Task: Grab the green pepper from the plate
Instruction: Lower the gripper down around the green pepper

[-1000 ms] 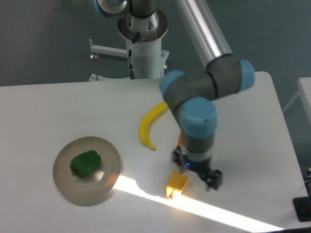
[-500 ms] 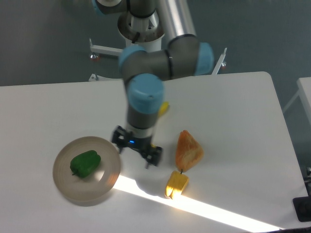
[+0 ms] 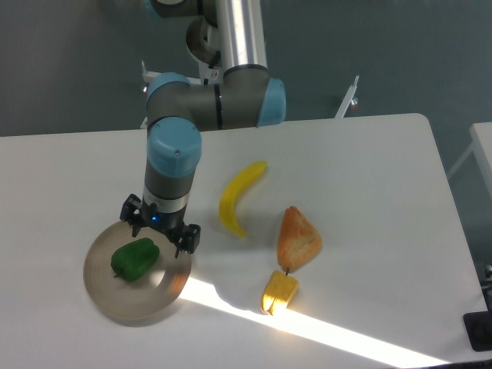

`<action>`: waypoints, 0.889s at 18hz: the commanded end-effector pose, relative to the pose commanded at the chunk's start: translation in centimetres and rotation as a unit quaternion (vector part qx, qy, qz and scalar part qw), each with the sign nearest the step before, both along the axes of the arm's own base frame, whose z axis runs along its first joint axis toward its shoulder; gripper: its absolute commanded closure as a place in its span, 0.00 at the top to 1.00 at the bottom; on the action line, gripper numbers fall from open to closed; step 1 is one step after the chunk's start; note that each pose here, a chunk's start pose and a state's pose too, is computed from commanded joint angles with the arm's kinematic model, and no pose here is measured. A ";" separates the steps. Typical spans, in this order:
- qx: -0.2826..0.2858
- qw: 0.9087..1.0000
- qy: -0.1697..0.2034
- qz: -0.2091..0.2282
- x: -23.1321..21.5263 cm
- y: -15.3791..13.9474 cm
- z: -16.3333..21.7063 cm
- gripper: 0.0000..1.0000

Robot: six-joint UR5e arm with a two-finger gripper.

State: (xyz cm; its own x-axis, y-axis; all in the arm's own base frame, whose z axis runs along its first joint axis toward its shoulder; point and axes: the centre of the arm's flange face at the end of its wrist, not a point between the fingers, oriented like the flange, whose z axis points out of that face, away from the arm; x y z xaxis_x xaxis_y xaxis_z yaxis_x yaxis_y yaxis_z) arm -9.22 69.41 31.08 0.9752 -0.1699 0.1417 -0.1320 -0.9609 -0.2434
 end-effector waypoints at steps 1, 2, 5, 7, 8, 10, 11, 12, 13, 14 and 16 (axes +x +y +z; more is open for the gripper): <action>0.000 1.000 0.000 -0.001 0.0 0.0 0.0 1.00; 0.001 1.000 0.001 -0.003 0.0 0.0 0.0 1.00; 0.002 1.000 0.003 -0.021 0.6 0.2 -0.4 1.00; 0.008 0.999 0.009 -0.043 0.6 0.5 -1.2 1.00; 0.011 0.998 0.012 -0.055 0.7 0.7 -1.5 1.00; 0.013 0.997 0.014 -0.070 1.3 0.8 -1.8 1.00; 0.013 0.997 0.015 -0.075 1.4 0.8 -1.8 1.00; 0.014 0.997 0.016 -0.078 1.5 0.8 -1.8 1.00; 0.014 0.997 0.016 -0.079 1.5 0.8 -1.8 1.00; 0.013 0.997 0.015 -0.079 1.5 0.9 -2.0 1.00; 0.011 0.997 0.014 -0.081 1.5 0.9 -2.3 1.00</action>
State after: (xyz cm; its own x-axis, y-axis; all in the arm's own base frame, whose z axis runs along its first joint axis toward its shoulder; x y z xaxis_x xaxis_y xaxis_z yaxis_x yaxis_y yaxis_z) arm -7.77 70.34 28.77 0.9386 -0.3274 0.1085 -0.2916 -0.9212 -0.2575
